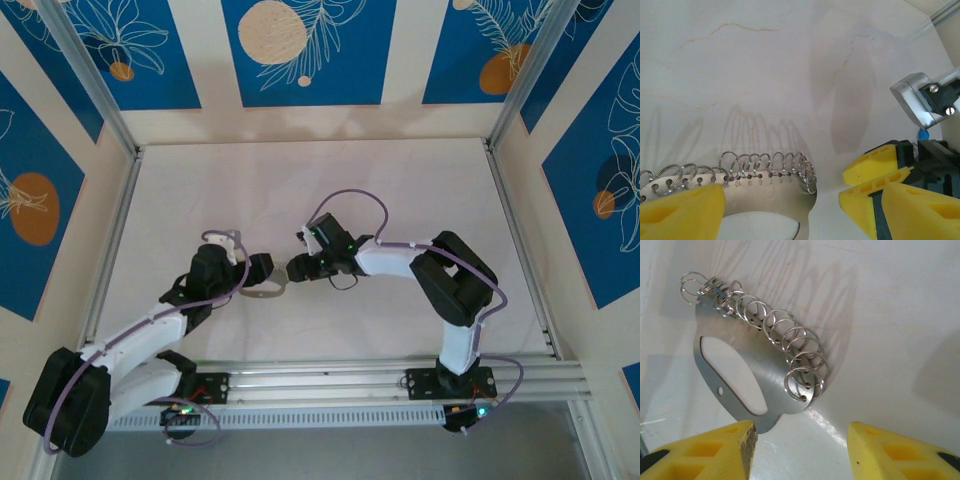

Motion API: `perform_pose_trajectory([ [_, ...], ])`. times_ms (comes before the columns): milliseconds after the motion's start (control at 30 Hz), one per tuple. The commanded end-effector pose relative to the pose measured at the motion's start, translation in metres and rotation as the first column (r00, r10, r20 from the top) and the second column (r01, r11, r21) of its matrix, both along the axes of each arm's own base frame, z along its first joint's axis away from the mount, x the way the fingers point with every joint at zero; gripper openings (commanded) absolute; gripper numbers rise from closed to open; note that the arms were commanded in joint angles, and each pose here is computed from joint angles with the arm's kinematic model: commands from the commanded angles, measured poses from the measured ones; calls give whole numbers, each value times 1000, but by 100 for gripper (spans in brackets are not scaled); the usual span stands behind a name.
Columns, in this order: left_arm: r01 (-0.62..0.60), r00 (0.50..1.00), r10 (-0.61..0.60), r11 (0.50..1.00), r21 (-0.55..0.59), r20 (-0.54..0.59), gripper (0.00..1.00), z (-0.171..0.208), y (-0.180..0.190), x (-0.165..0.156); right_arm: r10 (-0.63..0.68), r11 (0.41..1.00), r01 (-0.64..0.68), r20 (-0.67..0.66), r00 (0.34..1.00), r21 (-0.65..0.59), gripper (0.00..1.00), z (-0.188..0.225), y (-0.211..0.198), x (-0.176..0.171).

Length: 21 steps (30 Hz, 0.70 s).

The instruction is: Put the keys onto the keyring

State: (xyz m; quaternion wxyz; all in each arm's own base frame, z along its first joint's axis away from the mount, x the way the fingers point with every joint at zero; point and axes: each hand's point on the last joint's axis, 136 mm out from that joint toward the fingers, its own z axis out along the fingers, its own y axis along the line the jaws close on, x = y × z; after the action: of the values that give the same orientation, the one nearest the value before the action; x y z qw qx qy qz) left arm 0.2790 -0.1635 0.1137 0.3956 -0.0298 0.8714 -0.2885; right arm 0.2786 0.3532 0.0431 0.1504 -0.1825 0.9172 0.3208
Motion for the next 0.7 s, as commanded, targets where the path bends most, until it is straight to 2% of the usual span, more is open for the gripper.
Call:
perform_pose_trajectory([
  [0, 74, 997, -75, 997, 14, 8, 80, 7, -12, -6, -23, 999, 24, 18, 1000, -36, 52, 5, -15, 4],
  [233, 149, 987, -145, 987, 54, -68, 78, -6, -35, -17, -113, 994, 113, 6, 994, -11, 53, 19, -45, 4],
  [333, 166, 982, -159, 984, 62, -107, 78, -14, -48, -19, -146, 989, 146, 0, 989, 1, 58, 22, -54, 1],
  [533, 138, 976, -144, 989, -46, -163, 64, -28, -79, -16, -179, 984, 179, -5, 984, 8, 61, 25, -65, -3],
  [667, 94, 980, -105, 993, -70, -171, 58, -31, -95, -15, -196, 981, 196, -6, 981, 8, 61, 24, -73, -5],
])
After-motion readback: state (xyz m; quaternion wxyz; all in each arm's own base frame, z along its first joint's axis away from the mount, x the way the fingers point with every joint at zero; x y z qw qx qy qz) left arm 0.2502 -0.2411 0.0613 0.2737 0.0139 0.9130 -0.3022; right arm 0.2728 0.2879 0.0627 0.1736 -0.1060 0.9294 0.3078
